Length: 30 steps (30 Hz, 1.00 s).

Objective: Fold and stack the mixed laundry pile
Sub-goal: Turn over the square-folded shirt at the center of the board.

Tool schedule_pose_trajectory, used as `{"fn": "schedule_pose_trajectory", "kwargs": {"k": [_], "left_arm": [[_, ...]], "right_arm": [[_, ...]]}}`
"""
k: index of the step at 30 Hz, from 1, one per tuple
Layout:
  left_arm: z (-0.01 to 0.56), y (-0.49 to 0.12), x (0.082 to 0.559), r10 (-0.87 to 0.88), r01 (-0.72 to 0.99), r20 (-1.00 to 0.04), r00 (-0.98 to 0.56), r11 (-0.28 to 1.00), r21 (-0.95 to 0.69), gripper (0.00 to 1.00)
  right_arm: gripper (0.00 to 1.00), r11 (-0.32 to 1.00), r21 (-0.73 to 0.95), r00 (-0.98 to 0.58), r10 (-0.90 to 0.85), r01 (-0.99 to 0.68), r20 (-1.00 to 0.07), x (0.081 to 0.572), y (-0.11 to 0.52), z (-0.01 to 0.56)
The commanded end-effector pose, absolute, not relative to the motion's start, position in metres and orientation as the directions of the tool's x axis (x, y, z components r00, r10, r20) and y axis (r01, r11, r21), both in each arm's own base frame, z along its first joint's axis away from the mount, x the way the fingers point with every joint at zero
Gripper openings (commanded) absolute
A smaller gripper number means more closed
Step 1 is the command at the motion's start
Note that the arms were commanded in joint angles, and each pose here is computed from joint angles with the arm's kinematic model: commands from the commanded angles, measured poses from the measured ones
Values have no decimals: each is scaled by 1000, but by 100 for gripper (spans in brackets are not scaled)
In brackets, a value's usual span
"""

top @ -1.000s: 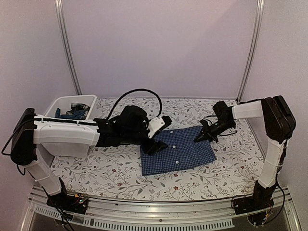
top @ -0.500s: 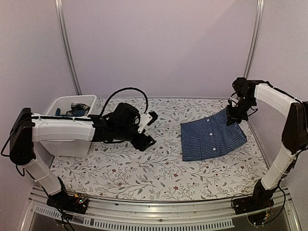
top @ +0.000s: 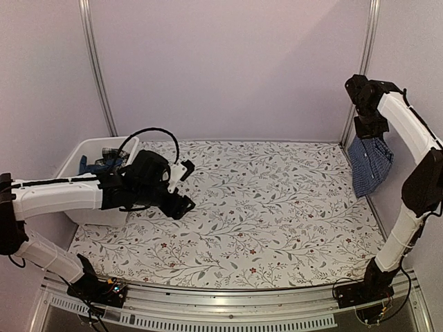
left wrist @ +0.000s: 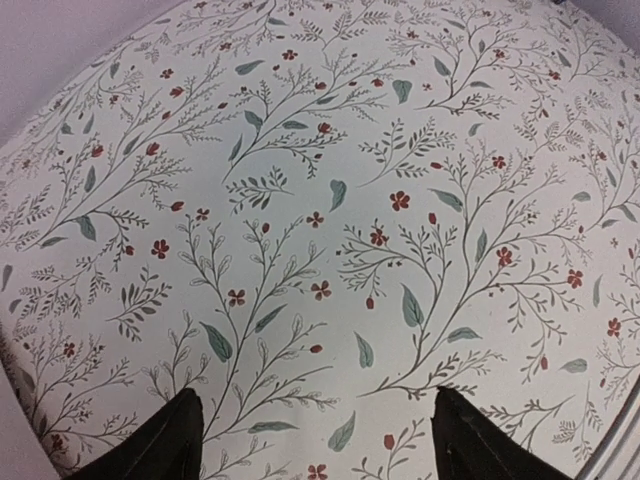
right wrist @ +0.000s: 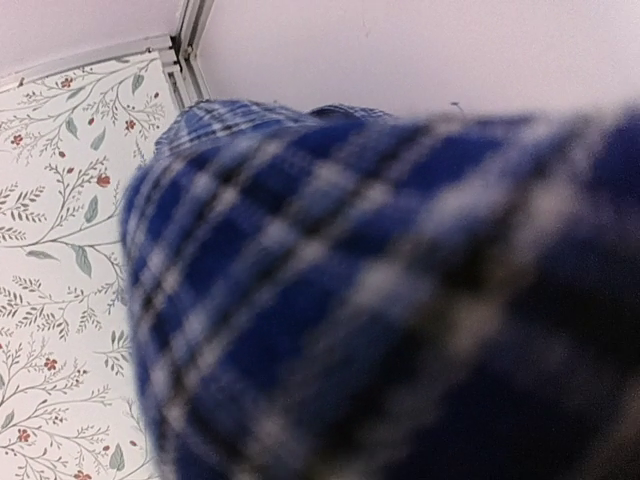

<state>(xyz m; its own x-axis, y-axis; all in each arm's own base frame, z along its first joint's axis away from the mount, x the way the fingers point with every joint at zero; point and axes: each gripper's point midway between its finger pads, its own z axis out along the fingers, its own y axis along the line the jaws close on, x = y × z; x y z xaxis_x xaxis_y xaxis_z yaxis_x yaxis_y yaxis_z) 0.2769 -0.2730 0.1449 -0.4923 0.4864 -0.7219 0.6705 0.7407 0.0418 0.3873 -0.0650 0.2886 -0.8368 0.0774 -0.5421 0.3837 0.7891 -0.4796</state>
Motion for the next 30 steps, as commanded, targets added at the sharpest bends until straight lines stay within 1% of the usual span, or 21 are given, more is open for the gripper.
{"fn": "schedule_pose_trajectory", "kwargs": {"k": [1,4,9,13,16,21,23,24,26,27,28,29,30], "left_arm": [[134,-242,271,479,620,-689,-544,783,55,79],[132,-235,269,469,609,-685,-557,791,47,79],[134,-225,268,449,589,-689,-569,807,40,79],[136,-218,267,428,571,-693,-580,821,29,79],[138,-214,265,407,560,-702,-585,828,13,80],[140,-207,264,377,545,-710,-595,838,-11,81],[141,-204,266,367,534,-713,-598,845,-13,82],[142,-203,267,361,529,-713,-601,849,-16,82],[146,-200,271,343,512,-715,-609,859,-24,84],[150,-200,273,329,505,-720,-611,863,-33,84],[155,-199,276,306,494,-731,-610,868,-49,85],[160,-199,278,280,481,-739,-613,874,-68,87],[166,-199,281,246,466,-751,-613,880,-93,89]], "right_arm": [[0,748,-633,-874,-155,200,-460,414,-10,280],[0,765,-644,-908,-264,8,-326,422,60,224],[0,756,-610,-889,-424,-240,-175,411,177,131],[0,739,-579,-864,-491,-345,-112,391,232,86],[0,727,-552,-840,-536,-408,-85,375,267,63],[0,755,-436,-814,-575,-490,-81,351,317,45],[6,771,-358,-809,-585,-527,-68,338,337,35],[10,778,-317,-804,-590,-542,-73,332,348,34],[23,788,-209,-791,-605,-579,-91,319,374,33],[32,789,-136,-782,-613,-599,-110,313,388,37],[39,788,-32,-780,-614,-615,-121,304,405,42],[46,776,40,-771,-616,-629,-162,301,420,53],[53,736,183,-758,-620,-651,-202,290,443,72]]}}
